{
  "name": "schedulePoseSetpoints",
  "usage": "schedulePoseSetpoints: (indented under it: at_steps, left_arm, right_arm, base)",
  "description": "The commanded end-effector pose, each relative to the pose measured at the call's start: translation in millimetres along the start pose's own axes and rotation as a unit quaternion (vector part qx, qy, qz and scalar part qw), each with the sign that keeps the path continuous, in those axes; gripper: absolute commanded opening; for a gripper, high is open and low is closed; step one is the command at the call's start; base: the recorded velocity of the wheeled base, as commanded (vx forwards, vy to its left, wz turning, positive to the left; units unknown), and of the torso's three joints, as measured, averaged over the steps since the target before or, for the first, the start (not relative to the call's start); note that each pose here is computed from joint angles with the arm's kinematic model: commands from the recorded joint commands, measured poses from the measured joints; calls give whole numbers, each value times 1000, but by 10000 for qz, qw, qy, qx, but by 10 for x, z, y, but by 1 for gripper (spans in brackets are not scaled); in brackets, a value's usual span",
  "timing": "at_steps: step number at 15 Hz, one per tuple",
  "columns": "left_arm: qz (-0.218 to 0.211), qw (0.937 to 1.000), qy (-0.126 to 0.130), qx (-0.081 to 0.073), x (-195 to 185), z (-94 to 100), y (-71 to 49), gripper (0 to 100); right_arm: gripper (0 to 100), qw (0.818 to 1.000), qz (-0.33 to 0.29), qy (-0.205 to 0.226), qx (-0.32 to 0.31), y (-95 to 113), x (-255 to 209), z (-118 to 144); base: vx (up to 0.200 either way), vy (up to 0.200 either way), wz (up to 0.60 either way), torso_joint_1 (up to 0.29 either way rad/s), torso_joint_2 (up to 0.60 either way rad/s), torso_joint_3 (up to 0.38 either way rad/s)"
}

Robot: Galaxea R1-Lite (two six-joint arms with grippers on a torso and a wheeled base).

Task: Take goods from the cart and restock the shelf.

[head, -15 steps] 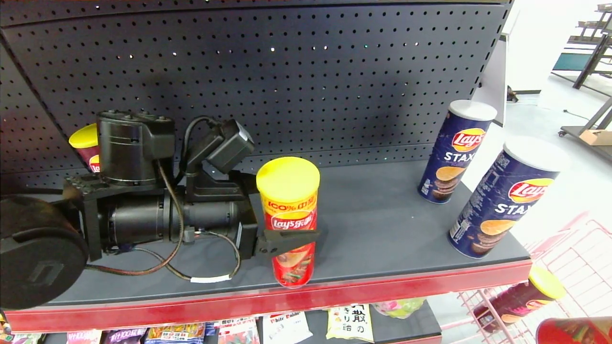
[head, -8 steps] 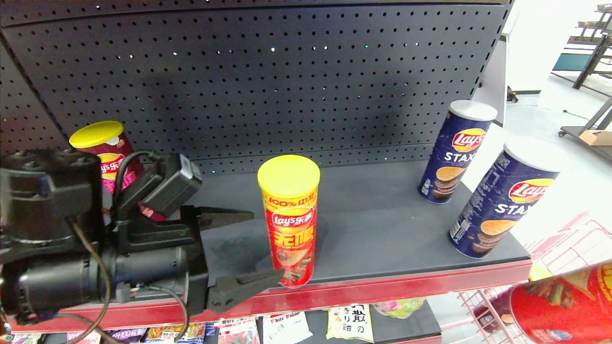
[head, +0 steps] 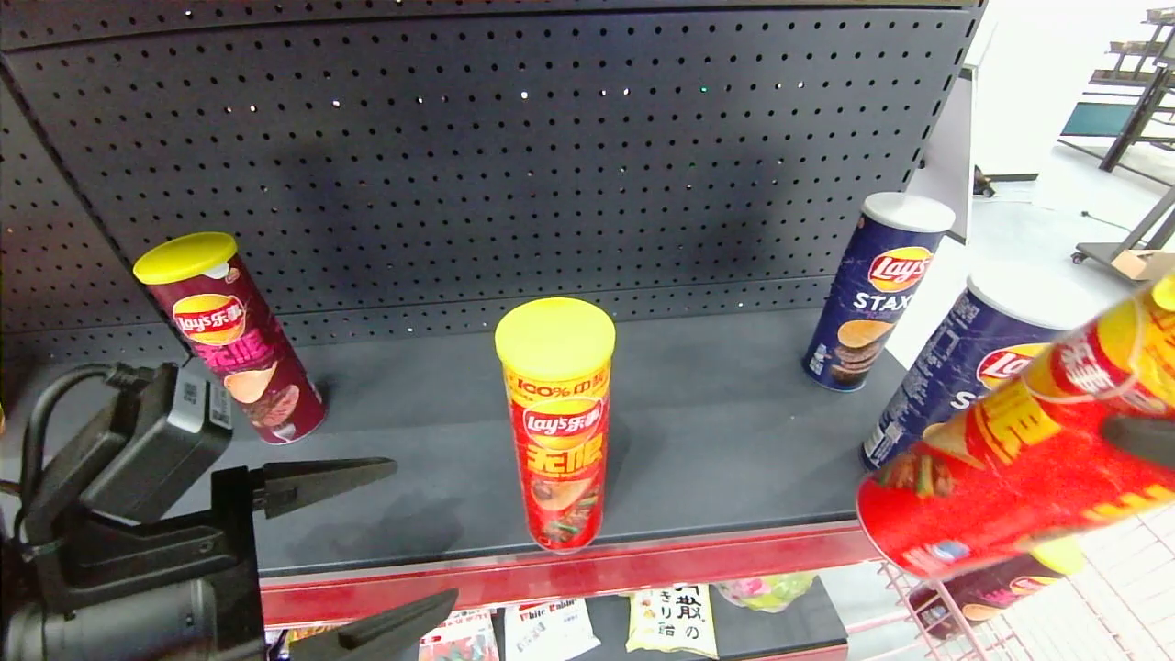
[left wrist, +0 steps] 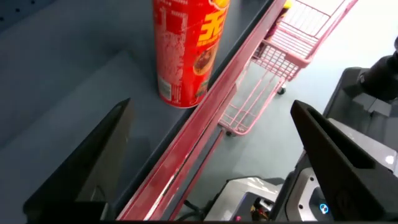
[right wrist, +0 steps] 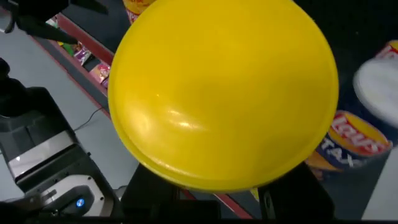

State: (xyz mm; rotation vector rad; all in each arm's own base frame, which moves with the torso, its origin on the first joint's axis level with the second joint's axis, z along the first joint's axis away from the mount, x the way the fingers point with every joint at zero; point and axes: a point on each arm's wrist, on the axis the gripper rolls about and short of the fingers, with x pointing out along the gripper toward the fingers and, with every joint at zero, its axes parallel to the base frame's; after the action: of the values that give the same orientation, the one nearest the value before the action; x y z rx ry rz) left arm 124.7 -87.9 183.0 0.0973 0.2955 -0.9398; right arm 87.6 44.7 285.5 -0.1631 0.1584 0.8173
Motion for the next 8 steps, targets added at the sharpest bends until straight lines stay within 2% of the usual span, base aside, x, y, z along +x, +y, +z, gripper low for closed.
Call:
schedulePoseSetpoints:
  at_steps: [1,2,8]
  left_arm:
    - [52,9998,-160,67,-99,8,-37,100]
    - [105,9998,-149,64,-110,-12,-40,100]
    - [146,9997,-183,77,-150,-29,-56,100]
  right_arm:
    - [0,9998,120,139,27,-169,488,57]
    - [0,9999,141,92,-9,-209,625,101]
    - [0,9990,417,169,48,-134,1129,329]
  base:
    - [0,0,0,0,0,0]
    - [0,0,0,0,0,0]
    - [0,0,0,0,0,0]
